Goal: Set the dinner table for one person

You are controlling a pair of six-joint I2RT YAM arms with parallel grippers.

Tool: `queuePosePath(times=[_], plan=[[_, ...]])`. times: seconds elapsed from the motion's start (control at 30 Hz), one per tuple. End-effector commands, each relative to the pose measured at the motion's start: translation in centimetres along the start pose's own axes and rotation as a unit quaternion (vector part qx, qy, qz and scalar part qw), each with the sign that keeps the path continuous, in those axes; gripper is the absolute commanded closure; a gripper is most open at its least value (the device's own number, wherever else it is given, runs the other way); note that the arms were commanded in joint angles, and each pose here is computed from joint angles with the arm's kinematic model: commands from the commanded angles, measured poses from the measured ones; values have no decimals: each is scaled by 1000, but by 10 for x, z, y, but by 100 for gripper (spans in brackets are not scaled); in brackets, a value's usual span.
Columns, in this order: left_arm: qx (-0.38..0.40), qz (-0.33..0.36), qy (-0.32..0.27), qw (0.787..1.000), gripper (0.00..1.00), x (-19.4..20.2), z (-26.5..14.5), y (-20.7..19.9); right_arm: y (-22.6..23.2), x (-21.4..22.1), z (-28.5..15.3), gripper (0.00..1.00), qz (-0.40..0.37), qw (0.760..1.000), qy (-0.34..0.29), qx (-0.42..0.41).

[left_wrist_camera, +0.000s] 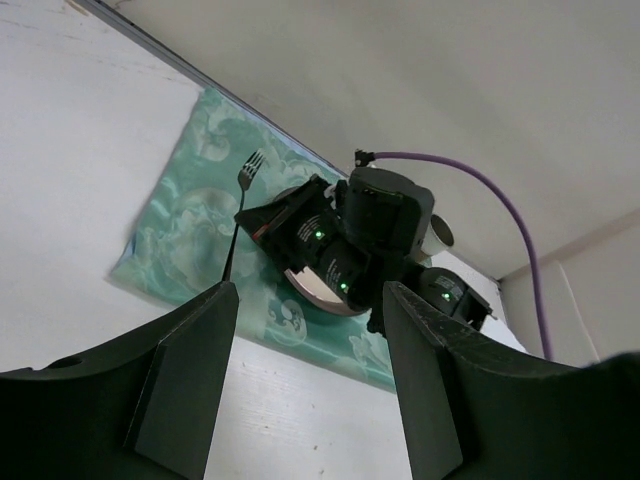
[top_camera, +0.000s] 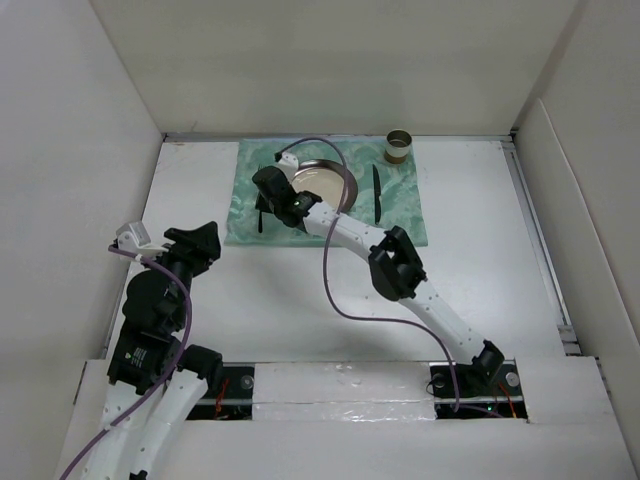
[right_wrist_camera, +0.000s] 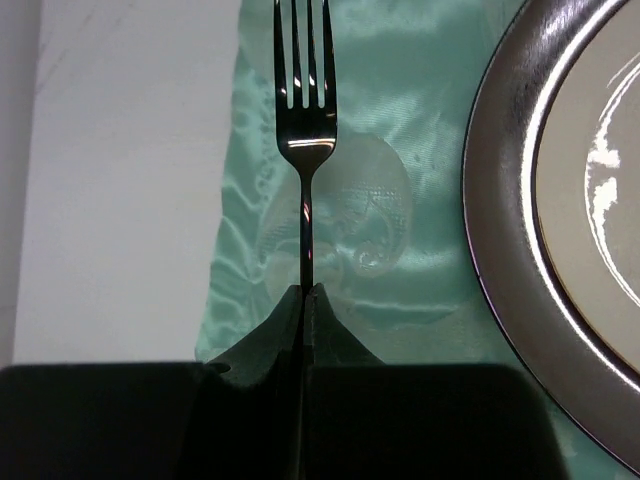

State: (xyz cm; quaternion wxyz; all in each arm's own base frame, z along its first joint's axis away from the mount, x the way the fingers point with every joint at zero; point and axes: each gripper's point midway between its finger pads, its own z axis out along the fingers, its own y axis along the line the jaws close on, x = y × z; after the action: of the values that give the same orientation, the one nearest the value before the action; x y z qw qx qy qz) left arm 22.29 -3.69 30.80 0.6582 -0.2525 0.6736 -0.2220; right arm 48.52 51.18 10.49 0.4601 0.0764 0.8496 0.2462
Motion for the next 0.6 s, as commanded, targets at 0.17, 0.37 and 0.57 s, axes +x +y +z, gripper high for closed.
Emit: queuePosePath(times=[0.17, 0.37, 0.57], plan=[[32, 6, -4, 999, 43, -3, 1, -13, 10, -19, 9, 100, 48, 998, -19, -20], [36, 10, 0, 999, 43, -1, 2, -14, 3, -19, 23, 100, 65, 997, -19, -28], [41, 13, 2, 999, 43, 0, 2, -16, 0, -24, 32, 100, 74, 996, -15, -42]])
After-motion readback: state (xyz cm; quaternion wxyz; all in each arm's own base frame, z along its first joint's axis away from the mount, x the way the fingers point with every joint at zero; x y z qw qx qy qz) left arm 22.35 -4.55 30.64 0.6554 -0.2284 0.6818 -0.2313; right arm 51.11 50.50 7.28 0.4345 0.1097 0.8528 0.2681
